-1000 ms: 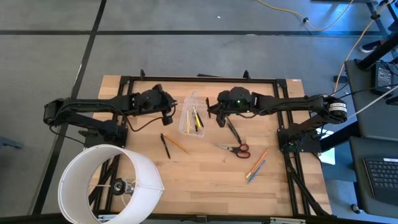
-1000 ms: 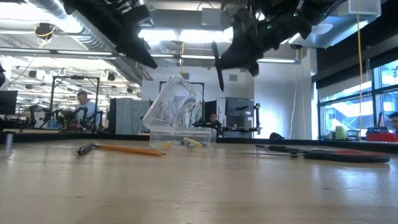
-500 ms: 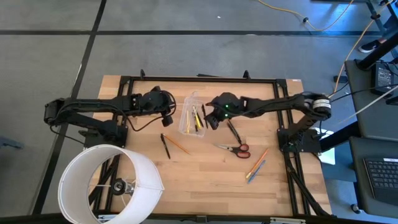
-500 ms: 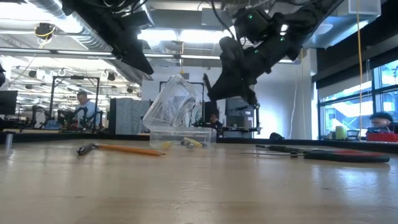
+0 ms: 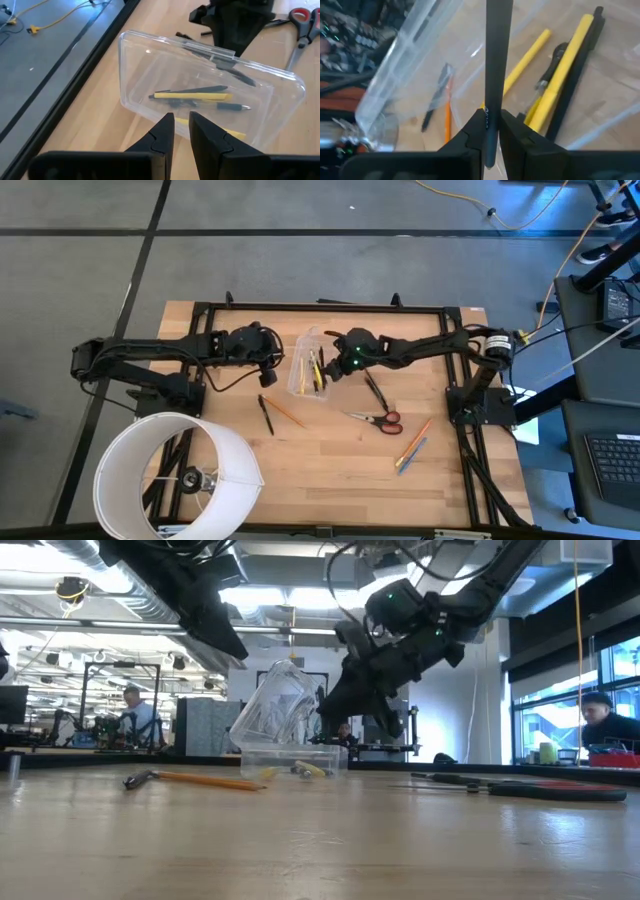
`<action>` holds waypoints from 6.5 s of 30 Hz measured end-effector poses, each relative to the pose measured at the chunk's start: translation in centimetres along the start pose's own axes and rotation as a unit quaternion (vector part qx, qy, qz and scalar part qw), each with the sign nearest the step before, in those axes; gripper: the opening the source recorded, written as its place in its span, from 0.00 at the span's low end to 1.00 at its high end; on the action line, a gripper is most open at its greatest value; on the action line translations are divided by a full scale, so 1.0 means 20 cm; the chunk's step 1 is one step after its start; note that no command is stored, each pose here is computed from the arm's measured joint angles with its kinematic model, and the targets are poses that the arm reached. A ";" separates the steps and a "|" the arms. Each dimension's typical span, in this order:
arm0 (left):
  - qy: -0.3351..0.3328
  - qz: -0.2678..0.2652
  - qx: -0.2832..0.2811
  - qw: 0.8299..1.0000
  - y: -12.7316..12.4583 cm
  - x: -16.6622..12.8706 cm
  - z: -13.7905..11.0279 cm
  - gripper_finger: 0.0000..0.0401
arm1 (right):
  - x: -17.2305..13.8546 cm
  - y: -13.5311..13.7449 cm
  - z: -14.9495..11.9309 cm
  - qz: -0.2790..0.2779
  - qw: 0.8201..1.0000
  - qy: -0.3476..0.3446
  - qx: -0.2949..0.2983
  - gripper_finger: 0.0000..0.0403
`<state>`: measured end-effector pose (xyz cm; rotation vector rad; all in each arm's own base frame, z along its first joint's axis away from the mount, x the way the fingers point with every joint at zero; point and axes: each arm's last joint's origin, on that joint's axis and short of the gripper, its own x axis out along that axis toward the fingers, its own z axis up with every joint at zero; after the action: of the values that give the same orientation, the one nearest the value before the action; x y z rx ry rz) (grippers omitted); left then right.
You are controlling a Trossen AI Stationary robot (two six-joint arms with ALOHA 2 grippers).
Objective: Pick & place school supplies into a supply box
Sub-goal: Put the top black pen into the transparent supply box, then put the black pen into the transparent supply box
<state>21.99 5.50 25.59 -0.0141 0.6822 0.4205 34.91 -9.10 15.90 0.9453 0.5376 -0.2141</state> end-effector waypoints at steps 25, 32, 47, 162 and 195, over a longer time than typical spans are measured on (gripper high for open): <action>0.000 0.000 0.000 1.000 0.00 0.00 0.00 0.13 | 0.10 -0.13 -0.04 -0.030 0.999 0.016 -0.026 0.12; 0.000 0.000 0.000 1.000 0.00 0.00 0.00 0.14 | 0.10 -0.13 -0.04 -0.028 0.999 0.014 -0.026 0.22; 0.031 -0.161 0.169 0.972 -0.11 -0.02 -0.06 0.14 | 0.00 -0.12 0.03 -0.042 0.990 0.015 -0.135 0.30; -0.242 -0.178 0.179 0.937 -0.46 0.10 0.06 0.06 | -0.43 0.57 -0.16 0.086 0.822 -0.083 -0.557 0.30; -0.355 -0.124 0.184 0.908 -0.44 0.04 0.15 0.07 | -0.45 0.75 -0.20 0.166 0.766 -0.206 -0.586 0.30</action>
<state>27.83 -1.80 26.40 0.3920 0.0234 0.0260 31.87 2.36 29.51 -0.2674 0.0115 0.2425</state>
